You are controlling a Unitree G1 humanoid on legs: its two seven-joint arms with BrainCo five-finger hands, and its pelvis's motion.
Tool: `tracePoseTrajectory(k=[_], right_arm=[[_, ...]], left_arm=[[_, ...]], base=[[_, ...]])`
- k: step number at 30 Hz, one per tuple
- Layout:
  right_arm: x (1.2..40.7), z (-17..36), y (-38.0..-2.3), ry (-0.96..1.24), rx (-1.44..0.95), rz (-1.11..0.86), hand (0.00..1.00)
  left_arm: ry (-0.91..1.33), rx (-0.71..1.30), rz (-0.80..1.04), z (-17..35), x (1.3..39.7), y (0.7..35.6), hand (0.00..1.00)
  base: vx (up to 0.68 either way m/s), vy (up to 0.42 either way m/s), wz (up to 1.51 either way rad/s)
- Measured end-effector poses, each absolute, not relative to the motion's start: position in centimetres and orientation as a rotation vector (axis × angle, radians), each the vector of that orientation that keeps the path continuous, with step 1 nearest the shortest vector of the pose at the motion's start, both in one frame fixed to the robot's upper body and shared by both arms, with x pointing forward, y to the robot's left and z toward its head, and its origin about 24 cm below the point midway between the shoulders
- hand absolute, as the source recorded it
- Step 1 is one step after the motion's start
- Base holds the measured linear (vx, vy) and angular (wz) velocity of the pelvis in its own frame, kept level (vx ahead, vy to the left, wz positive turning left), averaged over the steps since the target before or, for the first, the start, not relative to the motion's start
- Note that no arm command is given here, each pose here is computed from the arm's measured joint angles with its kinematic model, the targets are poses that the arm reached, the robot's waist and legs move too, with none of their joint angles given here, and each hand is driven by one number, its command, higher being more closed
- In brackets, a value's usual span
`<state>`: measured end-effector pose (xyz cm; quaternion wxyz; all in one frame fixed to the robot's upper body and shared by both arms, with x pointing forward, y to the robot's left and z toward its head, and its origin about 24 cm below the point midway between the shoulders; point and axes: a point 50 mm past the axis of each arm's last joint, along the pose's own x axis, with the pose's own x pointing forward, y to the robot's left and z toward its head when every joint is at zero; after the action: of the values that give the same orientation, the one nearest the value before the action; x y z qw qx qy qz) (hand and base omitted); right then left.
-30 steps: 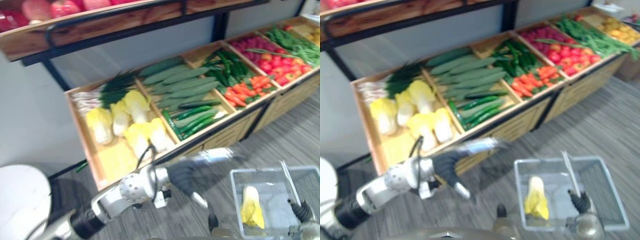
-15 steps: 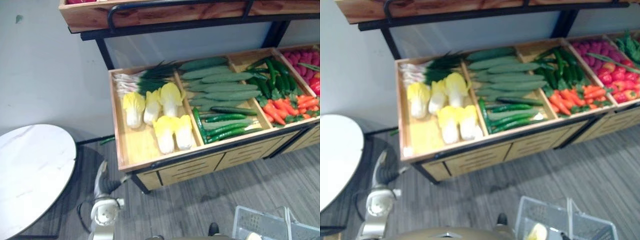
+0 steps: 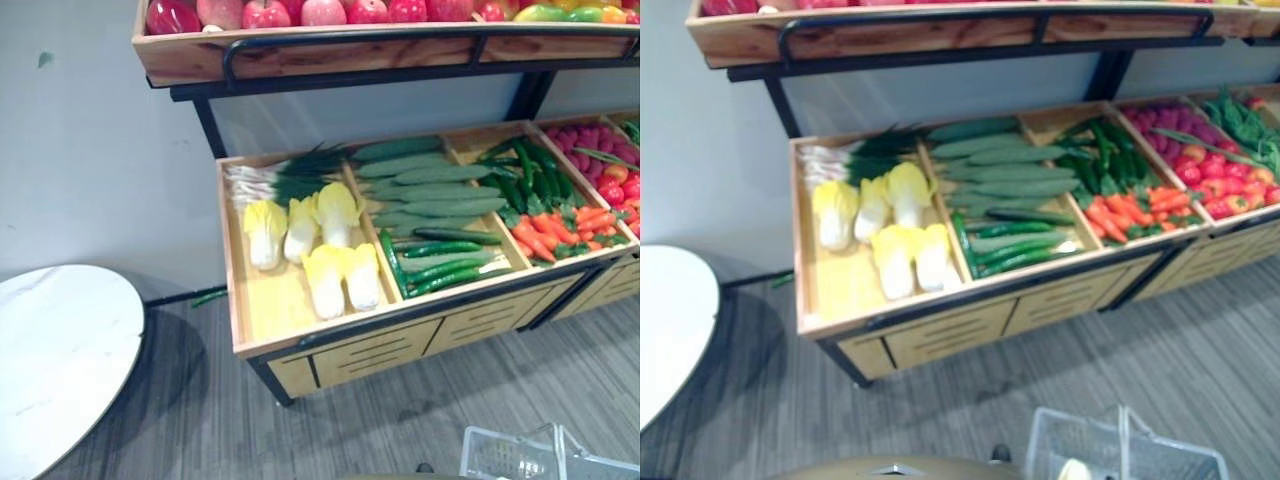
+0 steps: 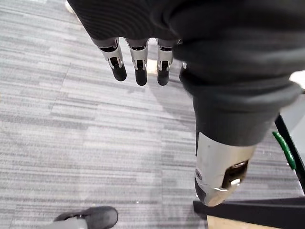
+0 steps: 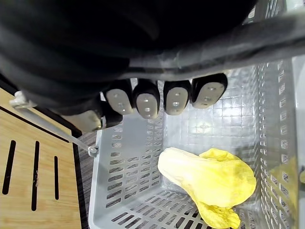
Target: Pick vegetable in the basket
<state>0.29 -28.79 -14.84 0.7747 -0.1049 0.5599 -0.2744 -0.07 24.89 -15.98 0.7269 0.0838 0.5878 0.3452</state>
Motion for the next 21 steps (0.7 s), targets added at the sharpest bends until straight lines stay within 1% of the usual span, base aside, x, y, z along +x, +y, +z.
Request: tracePoseTrajectory(k=[6, 9, 11, 12, 15, 19, 21], right_arm=[[0.7, -14.9, -28.9, 1.213, -0.234, -0.593, 1.00], [1.7, -14.9, -28.8, 1.188, -0.223, -0.590, 1.00], [1.4, -14.9, -28.8, 1.192, -0.212, -0.603, 1.00], [1.4, -14.9, -28.8, 1.190, -0.202, -0.610, 1.00], [2.3, -15.0, -27.7, 1.147, -0.168, -0.593, 1.00], [5.0, -14.7, -27.1, 1.059, -0.201, -0.521, 1.00], [4.4, -15.1, -26.3, 1.085, -0.173, -0.520, 1.00]], left_arm=[[1.259, 0.185, 0.632, -16.3, 1.5, 23.9, 0.00], [1.211, 0.187, 0.527, -16.3, 3.2, 23.0, 0.00], [1.183, 0.213, 0.431, -16.4, 4.3, 22.2, 0.00], [1.173, 0.218, 0.415, -16.4, 4.8, 22.1, 0.00], [1.166, 0.246, 0.391, -16.3, 5.4, 22.4, 0.00], [1.147, 0.267, 0.379, -16.2, 5.9, 22.6, 0.00], [1.116, 0.324, 0.345, -15.8, 7.0, 23.1, 0.00]], base=[[0.00, -0.043, -0.16], [-0.02, -0.026, -0.29], [-0.04, -0.013, -0.26], [-0.01, 0.022, -0.44], [-0.14, 0.057, -0.98], [-0.21, 0.038, -1.60], [-0.15, 0.038, -1.28]])
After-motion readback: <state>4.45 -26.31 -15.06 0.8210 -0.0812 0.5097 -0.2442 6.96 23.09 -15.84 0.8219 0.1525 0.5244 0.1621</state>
